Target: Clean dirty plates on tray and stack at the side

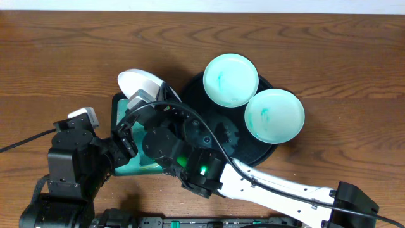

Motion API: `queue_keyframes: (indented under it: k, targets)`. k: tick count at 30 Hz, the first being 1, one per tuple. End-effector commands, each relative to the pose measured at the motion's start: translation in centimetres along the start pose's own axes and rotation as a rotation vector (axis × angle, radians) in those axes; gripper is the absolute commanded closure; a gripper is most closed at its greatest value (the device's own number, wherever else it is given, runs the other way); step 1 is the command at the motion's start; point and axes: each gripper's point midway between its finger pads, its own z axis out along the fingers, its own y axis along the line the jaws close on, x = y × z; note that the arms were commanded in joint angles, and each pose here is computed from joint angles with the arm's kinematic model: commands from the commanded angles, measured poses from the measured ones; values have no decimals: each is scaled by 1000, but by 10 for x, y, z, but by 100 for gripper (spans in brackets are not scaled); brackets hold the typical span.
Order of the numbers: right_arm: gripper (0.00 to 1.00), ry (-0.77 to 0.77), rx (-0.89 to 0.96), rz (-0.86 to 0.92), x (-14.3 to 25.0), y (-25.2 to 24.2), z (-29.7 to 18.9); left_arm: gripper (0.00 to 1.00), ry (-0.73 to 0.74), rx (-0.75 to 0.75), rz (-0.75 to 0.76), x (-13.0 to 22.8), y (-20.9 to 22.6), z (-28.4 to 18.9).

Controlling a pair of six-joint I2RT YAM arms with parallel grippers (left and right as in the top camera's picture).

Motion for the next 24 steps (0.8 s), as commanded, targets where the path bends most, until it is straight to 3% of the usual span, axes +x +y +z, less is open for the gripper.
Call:
queue_keyframes:
  k: [1, 7, 24]
  targets:
    - [99, -39, 62, -73, -21, -20, -13, 19, -15, -3, -4, -5, 0, -4]
    - [99, -86, 104, -115, -39, -27, -24, 19, -15, -3, -4, -5, 0, -4]
    - [99, -83, 112, -103, -39, -29, -24, 19, -15, -3, -5, -5, 0, -4]
